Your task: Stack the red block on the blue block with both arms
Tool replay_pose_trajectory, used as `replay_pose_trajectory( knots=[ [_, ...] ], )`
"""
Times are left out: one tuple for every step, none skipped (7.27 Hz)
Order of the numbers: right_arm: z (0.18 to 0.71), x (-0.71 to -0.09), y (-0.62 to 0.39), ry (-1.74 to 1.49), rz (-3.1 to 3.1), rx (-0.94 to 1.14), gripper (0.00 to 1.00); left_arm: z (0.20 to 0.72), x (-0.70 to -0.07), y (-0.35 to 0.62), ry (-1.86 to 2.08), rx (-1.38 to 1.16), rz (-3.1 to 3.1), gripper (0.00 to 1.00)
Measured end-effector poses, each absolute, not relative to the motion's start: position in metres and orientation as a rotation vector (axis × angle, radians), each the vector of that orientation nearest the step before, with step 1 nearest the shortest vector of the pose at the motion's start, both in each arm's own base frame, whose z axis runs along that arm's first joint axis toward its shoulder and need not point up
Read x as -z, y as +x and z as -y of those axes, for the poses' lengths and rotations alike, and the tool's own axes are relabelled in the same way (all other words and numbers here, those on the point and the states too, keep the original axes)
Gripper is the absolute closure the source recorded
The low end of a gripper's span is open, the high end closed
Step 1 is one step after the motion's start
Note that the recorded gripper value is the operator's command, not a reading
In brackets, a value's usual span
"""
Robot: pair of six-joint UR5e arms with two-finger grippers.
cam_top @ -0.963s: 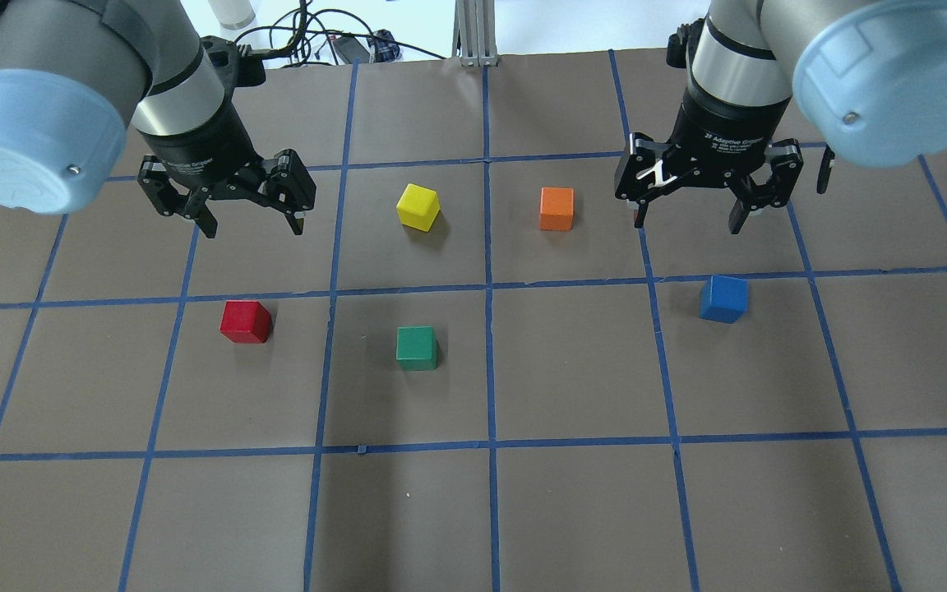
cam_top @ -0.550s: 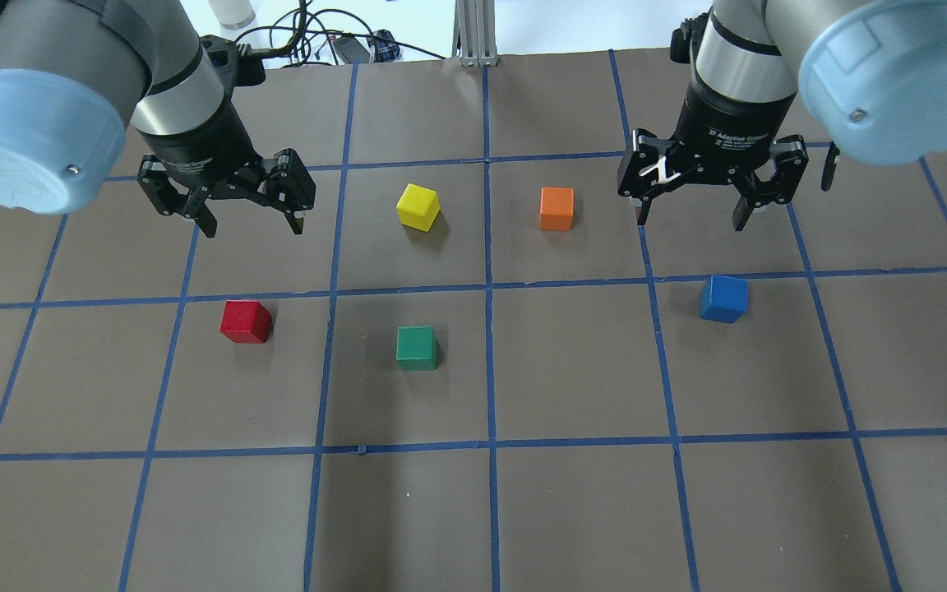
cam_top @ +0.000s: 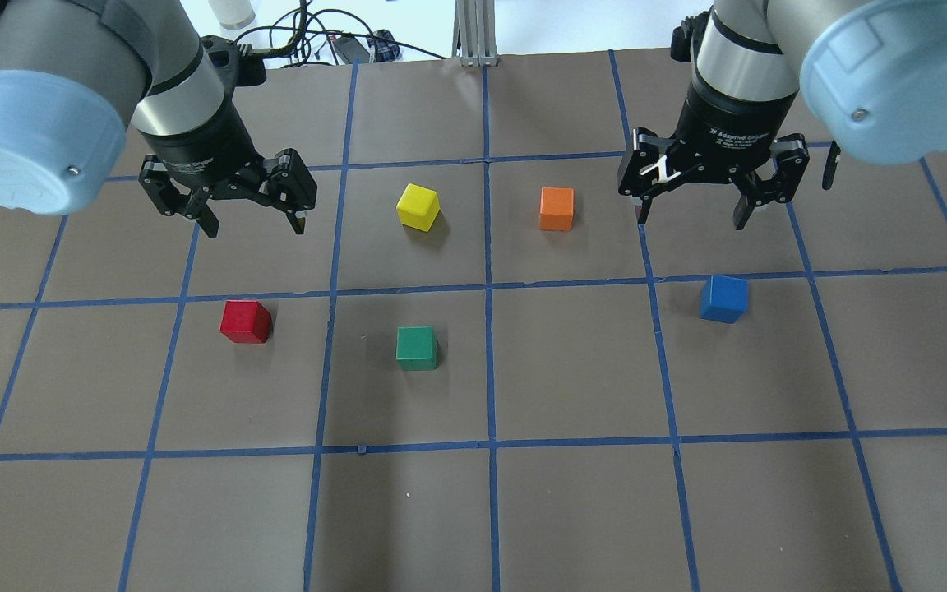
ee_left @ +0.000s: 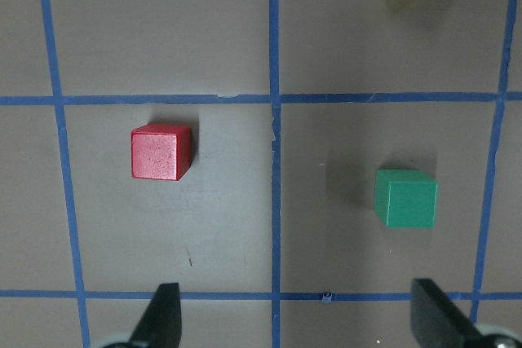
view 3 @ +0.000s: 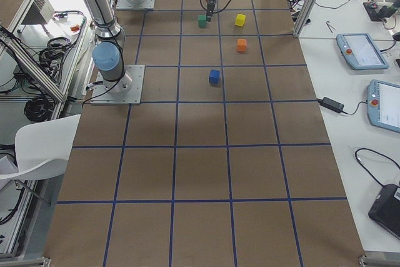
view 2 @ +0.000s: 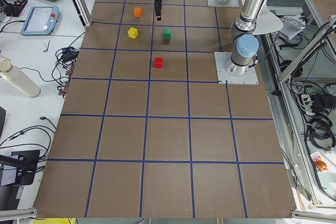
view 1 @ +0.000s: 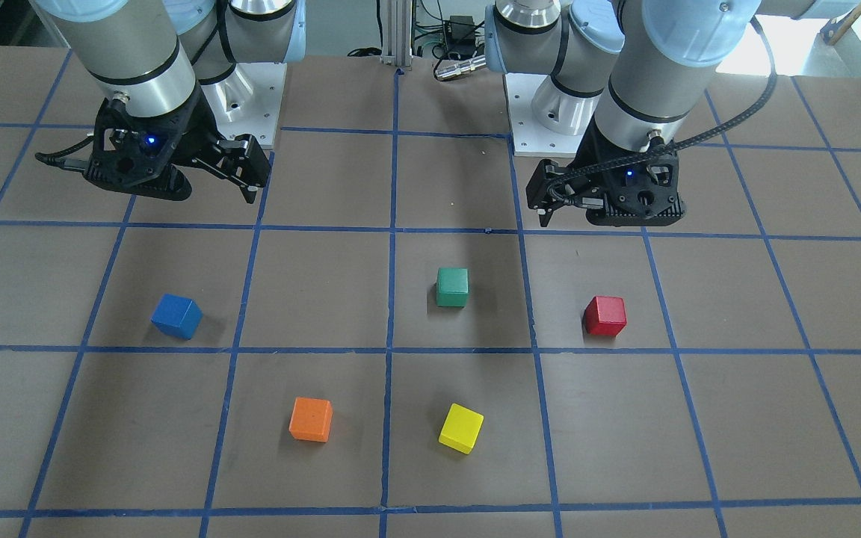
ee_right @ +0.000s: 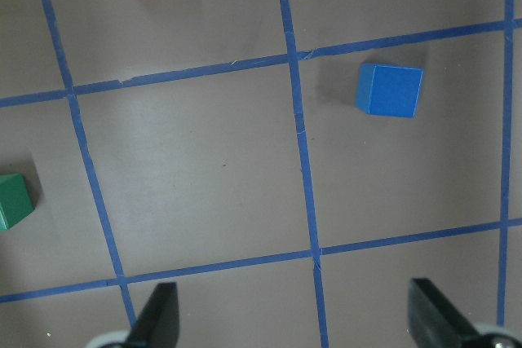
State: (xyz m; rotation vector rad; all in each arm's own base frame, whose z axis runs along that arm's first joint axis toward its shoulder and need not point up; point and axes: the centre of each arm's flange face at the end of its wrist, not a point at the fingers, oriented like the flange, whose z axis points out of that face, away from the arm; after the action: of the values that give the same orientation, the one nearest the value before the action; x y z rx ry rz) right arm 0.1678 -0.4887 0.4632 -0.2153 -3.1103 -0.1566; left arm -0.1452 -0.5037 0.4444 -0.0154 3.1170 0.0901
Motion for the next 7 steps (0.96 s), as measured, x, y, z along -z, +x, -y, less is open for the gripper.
replay_pose_trajectory(
  knots=[
    [0.4888,-0.4633,0.1679,-0.215,3.111,0.156,0.00,0.5040,-0.4444,-0.1451,-0.016,-0.090,-3.116,0.00],
    [0.4889,-0.4632,0.1679,-0.216,3.111,0.156,0.00,0.5044,-0.4440,-0.1448,-0.017,-0.091,-3.114,0.00],
    [0.4890,-0.4631,0.1680,-0.215,3.112,0.156,0.00,0.5048,-0.4433,-0.1444,-0.018,-0.093,-3.111,0.00],
    [0.4890,-0.4632,0.1680,-0.215,3.112,0.156,0.00,0.5048,-0.4433,-0.1442,-0.019,-0.094,-3.110,0.00],
    [0.4889,-0.4632,0.1679,-0.216,3.111,0.156,0.00,0.5049,-0.4432,-0.1439,-0.020,-0.095,-3.109,0.00],
    [0.4888,-0.4633,0.1679,-0.215,3.111,0.157,0.00,0.5050,-0.4431,-0.1437,-0.021,-0.095,-3.109,0.00],
    [0.4888,-0.4632,0.1679,-0.215,3.111,0.157,0.00,0.5050,-0.4431,-0.1437,-0.021,-0.095,-3.108,0.00]
  ],
)
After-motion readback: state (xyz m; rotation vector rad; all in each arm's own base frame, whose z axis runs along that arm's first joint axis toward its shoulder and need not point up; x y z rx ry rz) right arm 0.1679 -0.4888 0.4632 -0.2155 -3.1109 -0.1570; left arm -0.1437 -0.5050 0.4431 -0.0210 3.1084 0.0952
